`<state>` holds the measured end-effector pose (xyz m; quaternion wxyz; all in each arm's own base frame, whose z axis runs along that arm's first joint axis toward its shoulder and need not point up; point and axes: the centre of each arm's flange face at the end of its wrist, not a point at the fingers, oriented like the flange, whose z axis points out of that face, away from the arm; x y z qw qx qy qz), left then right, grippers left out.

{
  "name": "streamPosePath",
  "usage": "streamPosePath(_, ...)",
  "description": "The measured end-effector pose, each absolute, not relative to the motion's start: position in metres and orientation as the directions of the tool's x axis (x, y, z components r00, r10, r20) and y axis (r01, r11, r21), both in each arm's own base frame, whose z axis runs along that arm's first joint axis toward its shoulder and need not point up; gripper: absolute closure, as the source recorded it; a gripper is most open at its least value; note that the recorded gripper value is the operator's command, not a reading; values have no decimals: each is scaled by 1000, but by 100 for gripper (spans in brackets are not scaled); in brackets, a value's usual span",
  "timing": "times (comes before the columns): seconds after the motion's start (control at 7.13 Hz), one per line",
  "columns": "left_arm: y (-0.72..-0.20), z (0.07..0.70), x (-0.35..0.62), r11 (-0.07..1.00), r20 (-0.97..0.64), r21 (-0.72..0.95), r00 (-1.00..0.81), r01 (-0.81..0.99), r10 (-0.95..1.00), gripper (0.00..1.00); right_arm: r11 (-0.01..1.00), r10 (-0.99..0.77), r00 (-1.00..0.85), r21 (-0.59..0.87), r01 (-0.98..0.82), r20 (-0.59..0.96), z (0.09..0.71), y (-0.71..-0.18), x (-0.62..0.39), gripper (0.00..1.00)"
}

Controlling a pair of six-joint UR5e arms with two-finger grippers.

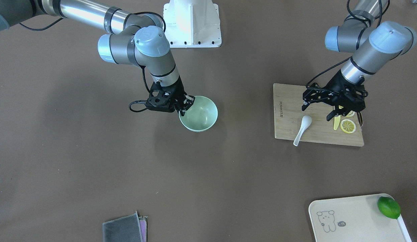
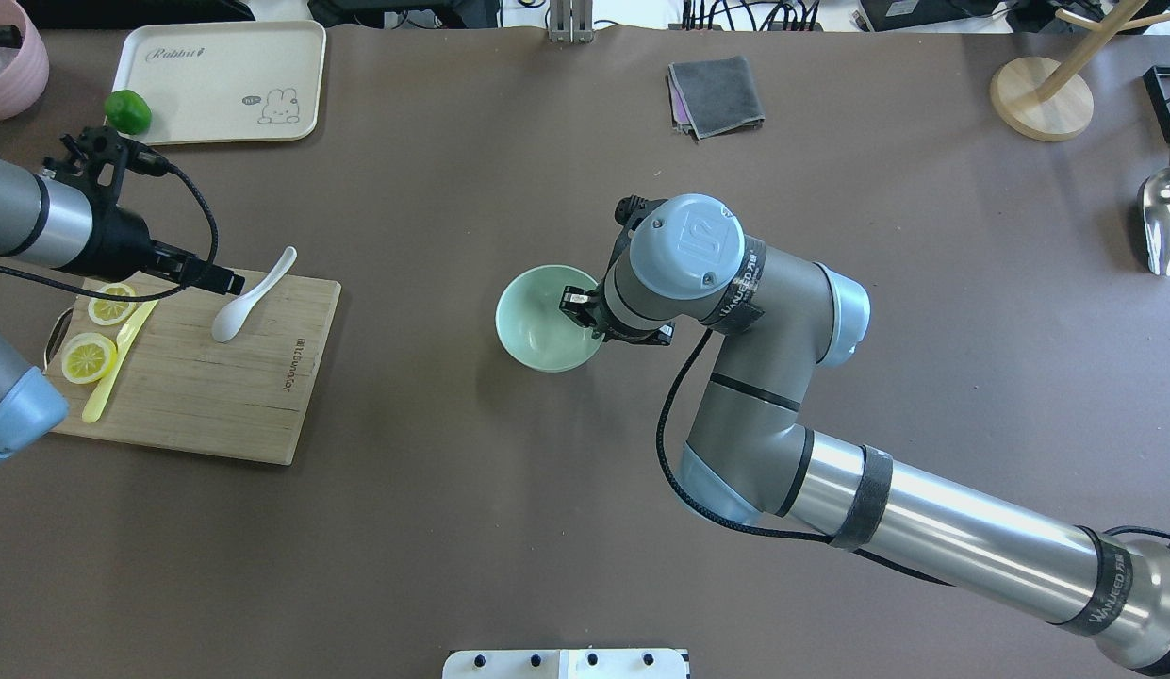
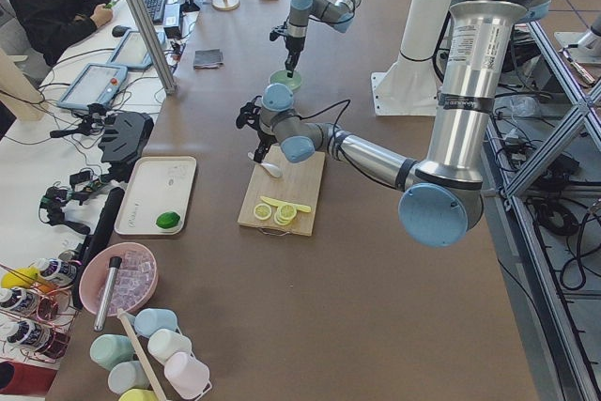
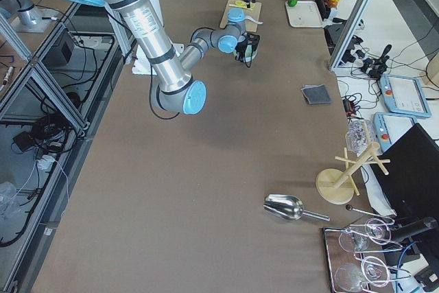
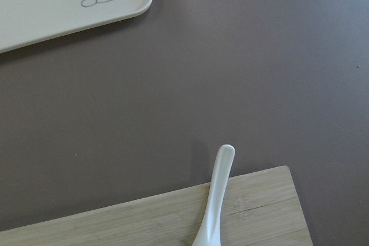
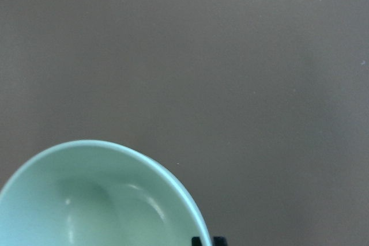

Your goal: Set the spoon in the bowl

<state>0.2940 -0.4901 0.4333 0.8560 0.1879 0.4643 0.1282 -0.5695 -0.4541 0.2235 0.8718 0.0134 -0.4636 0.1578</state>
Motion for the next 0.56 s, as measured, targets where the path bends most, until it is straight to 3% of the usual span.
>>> streamPosePath(0.56,-489,442,328,867,-685,490,572,-95,450,5,942,284,510,-138,-305,812,202,-472,-519,0)
